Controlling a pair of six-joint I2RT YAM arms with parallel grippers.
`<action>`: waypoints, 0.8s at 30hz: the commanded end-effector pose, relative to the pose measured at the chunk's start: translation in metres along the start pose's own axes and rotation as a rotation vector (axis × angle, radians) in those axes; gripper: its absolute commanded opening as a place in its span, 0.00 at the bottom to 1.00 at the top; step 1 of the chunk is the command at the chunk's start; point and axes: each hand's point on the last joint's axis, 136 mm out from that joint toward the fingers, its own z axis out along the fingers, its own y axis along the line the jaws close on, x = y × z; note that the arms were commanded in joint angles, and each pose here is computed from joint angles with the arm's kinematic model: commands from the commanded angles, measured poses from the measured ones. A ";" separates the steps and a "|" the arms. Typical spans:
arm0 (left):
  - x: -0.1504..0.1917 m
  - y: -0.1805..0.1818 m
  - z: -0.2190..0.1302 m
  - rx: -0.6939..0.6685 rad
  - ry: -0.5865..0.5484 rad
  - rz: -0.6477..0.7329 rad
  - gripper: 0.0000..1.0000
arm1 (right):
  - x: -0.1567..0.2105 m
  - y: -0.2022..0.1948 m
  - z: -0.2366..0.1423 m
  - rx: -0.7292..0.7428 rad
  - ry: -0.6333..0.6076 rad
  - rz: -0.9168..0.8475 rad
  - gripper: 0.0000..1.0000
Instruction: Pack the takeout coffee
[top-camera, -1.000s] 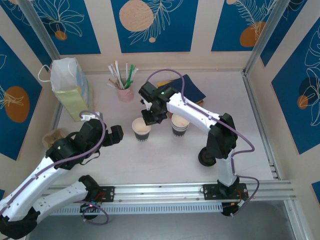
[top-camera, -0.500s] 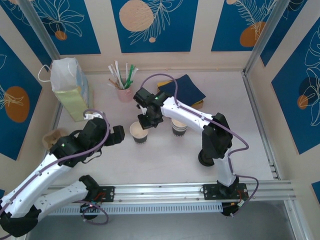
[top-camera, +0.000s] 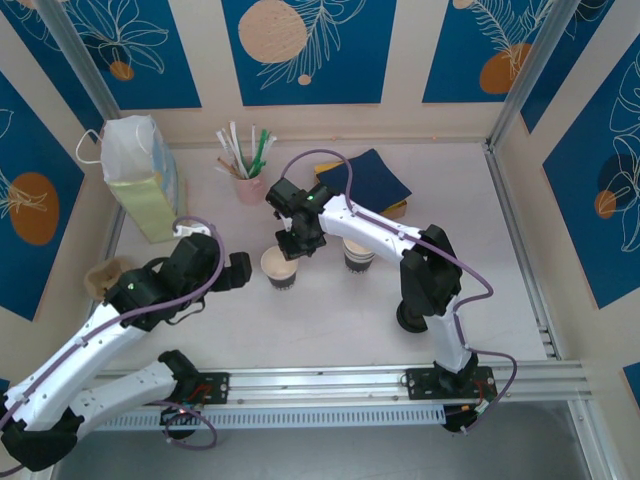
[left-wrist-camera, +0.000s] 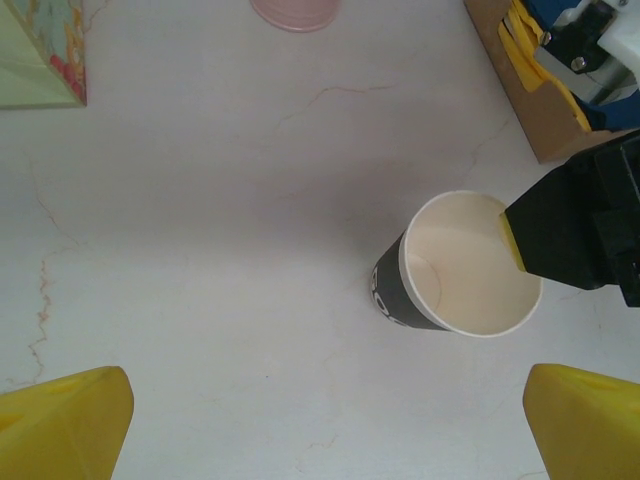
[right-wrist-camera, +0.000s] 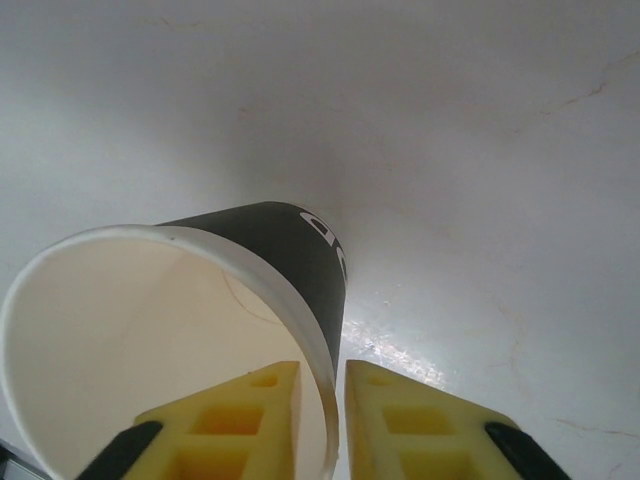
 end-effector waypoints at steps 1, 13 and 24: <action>-0.006 -0.007 -0.006 0.030 -0.005 0.023 1.00 | 0.006 0.001 -0.002 0.011 0.019 0.004 0.23; -0.005 -0.039 0.001 0.117 0.087 0.078 1.00 | -0.006 0.002 -0.064 -0.017 -0.112 0.038 0.44; -0.010 -0.082 0.011 0.242 0.225 0.140 1.00 | -0.007 -0.048 -0.138 0.021 -0.254 0.223 0.60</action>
